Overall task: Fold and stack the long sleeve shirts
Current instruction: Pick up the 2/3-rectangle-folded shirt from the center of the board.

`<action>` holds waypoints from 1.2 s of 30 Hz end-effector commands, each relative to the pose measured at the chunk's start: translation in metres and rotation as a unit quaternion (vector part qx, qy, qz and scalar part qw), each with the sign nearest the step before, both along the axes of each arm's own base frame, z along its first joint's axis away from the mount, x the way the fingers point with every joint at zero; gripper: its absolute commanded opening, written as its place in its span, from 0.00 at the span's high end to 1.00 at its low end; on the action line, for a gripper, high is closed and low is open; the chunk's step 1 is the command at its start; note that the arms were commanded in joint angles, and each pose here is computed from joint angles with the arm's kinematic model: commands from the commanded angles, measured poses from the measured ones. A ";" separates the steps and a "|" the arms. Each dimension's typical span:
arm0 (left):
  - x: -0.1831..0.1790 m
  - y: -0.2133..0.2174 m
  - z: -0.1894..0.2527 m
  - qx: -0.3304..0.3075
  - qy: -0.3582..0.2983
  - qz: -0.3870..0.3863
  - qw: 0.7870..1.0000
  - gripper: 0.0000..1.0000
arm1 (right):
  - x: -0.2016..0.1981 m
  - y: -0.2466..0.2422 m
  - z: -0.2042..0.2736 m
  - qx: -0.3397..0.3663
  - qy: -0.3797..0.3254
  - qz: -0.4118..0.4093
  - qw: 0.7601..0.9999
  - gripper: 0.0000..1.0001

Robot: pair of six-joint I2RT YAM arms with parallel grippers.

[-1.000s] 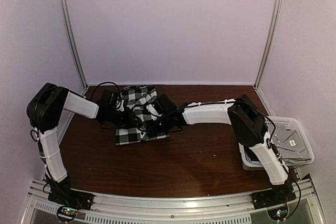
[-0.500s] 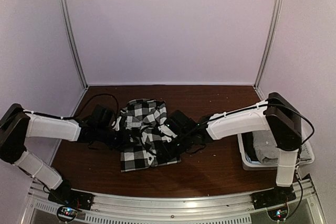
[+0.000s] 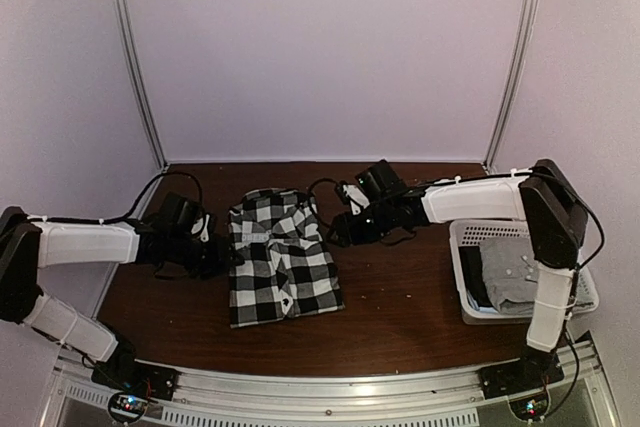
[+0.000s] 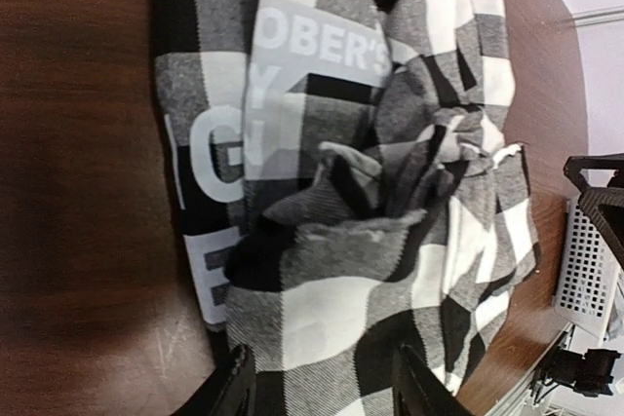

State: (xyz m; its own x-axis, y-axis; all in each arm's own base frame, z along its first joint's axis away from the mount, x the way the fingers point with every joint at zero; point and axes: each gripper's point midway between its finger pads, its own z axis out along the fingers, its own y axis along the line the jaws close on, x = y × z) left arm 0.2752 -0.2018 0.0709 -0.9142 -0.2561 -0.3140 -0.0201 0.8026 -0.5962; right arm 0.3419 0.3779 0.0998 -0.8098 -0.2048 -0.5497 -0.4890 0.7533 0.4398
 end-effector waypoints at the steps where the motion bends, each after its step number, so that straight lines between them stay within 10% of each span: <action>1: 0.018 0.005 0.000 0.013 -0.015 -0.007 1.000 0.50 | 0.005 0.025 -0.009 0.016 0.004 0.028 0.999 0.46; 16: 0.050 -0.002 -0.011 0.024 -0.020 -0.024 0.999 0.51 | 0.029 0.047 -0.031 0.019 0.004 0.029 0.999 0.52; 29: 0.049 -0.012 -0.005 0.006 -0.023 -0.053 0.998 0.77 | 0.027 0.049 -0.031 0.023 0.013 0.034 0.999 0.70; 36: 0.042 -0.022 0.014 -0.024 -0.043 -0.087 0.995 0.96 | 0.024 0.052 -0.015 0.038 0.007 0.042 0.998 0.97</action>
